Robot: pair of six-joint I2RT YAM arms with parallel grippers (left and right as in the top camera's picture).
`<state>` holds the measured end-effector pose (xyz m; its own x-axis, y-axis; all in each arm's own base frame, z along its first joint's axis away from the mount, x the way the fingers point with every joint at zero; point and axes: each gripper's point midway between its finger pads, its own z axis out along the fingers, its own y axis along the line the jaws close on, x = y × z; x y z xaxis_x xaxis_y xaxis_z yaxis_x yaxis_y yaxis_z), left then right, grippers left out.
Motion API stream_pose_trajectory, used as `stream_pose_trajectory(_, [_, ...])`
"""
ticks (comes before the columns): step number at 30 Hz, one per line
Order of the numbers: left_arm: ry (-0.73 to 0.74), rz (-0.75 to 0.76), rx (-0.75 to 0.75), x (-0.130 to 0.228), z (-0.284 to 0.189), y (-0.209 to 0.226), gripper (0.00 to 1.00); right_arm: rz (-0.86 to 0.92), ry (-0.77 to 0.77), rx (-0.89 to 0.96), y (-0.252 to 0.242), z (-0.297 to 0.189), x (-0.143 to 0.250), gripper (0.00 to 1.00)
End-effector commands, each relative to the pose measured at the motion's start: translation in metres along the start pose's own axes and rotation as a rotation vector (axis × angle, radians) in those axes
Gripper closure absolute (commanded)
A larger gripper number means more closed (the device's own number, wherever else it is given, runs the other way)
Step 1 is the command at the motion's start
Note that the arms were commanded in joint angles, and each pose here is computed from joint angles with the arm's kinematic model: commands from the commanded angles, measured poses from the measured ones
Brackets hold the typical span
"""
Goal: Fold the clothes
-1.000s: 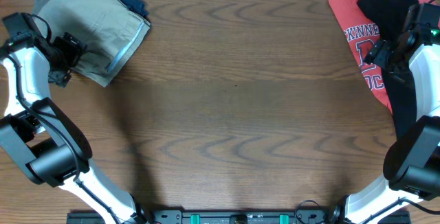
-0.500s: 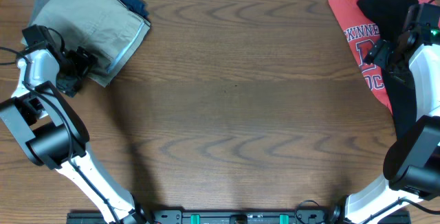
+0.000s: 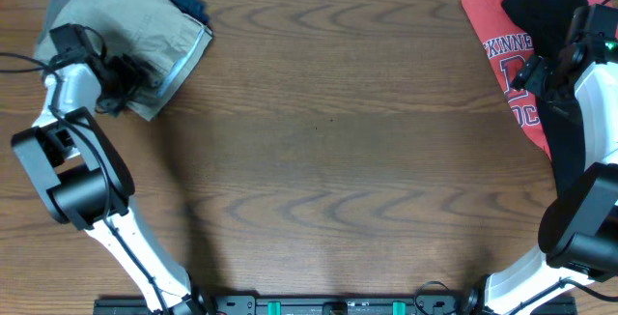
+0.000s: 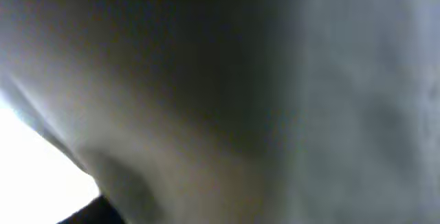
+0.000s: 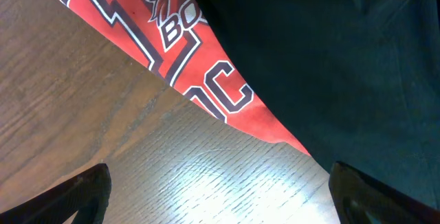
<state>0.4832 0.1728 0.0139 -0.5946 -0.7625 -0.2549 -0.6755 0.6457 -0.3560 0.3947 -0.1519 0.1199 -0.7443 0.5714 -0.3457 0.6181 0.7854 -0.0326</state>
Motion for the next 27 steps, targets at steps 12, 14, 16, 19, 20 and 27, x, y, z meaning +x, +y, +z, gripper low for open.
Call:
stream_pose_trajectory(12, [-0.007,0.038,0.128,-0.004,0.011,-0.034,0.94,0.014,-0.001,0.010,-0.002,0.001,-0.001,0.01])
stream_pose_trajectory(14, [-0.014,0.047,0.175,-0.011,0.004,-0.046,0.94,0.014,-0.001,0.010,-0.002,0.001,-0.001,0.01])
stream_pose_trajectory(16, [-0.020,0.050,0.206,-0.015,-0.003,-0.055,0.94,0.014,-0.001,0.010,-0.002,0.001,-0.001,0.01])
stream_pose_trajectory(19, [-0.031,0.025,0.225,-0.020,-0.013,-0.061,0.94,0.014,-0.001,0.010,-0.002,0.001,-0.001,0.01])
stream_pose_trajectory(20, [-0.034,0.017,0.227,-0.020,-0.017,-0.062,0.94,0.014,-0.001,0.010,-0.002,0.001,-0.001,0.01])
stream_pose_trajectory(27, [-0.040,0.022,0.230,-0.021,-0.022,-0.065,0.74,0.014,-0.001,0.010,-0.002,0.001,-0.001,0.01])
